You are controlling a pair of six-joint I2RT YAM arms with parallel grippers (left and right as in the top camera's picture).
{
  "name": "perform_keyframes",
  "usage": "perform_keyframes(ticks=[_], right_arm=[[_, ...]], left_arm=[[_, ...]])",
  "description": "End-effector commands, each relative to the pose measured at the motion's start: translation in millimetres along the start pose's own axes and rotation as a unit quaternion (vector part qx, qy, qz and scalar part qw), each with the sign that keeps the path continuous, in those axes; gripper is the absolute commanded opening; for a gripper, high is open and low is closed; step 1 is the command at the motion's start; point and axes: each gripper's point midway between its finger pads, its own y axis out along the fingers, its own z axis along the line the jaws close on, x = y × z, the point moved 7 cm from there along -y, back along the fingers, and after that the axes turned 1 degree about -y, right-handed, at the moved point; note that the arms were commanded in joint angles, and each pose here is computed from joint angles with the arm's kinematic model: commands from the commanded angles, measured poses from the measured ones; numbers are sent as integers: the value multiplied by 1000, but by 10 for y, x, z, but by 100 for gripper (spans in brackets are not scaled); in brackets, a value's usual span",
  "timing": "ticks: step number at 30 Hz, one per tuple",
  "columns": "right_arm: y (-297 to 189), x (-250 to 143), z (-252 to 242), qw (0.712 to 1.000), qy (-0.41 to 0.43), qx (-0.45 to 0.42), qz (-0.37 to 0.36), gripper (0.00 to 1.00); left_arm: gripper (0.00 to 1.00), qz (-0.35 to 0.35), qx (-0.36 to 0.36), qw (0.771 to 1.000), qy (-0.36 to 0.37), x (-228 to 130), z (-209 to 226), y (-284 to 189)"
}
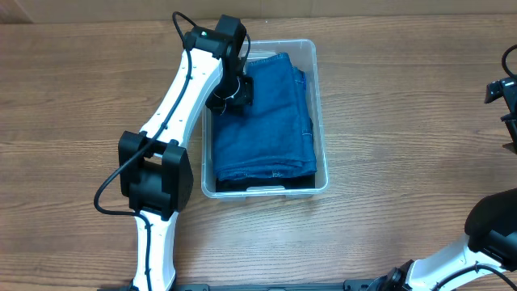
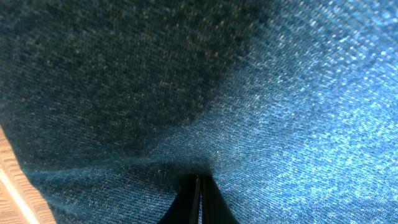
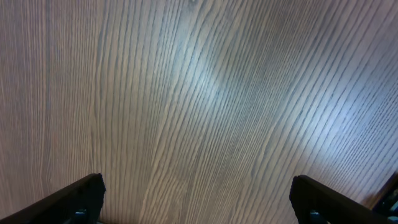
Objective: Pack container
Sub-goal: 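Press and tuck the blue towel edges into the container with the left gripper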
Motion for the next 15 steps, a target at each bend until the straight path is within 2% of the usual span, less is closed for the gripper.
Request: perform_keyframes(ticks=[1, 5, 9, 12, 15], right_arm=[[-68, -14, -12, 1000, 2, 7, -7, 100], [-68, -14, -12, 1000, 2, 7, -7, 100], [-68, -14, -12, 1000, 2, 7, -7, 100], [-69, -13, -12, 1000, 2, 7, -8, 100], [-68, -14, -12, 1000, 2, 7, -7, 100]], left_arm=[[4, 17, 27, 999, 12, 12, 28, 229], [4, -22, 21, 999, 13, 73, 5, -115], [4, -88, -28, 995, 36, -3, -241, -802], [4, -57, -66, 995, 58, -244, -469, -891], [4, 3, -52, 995, 85, -505, -683, -677]])
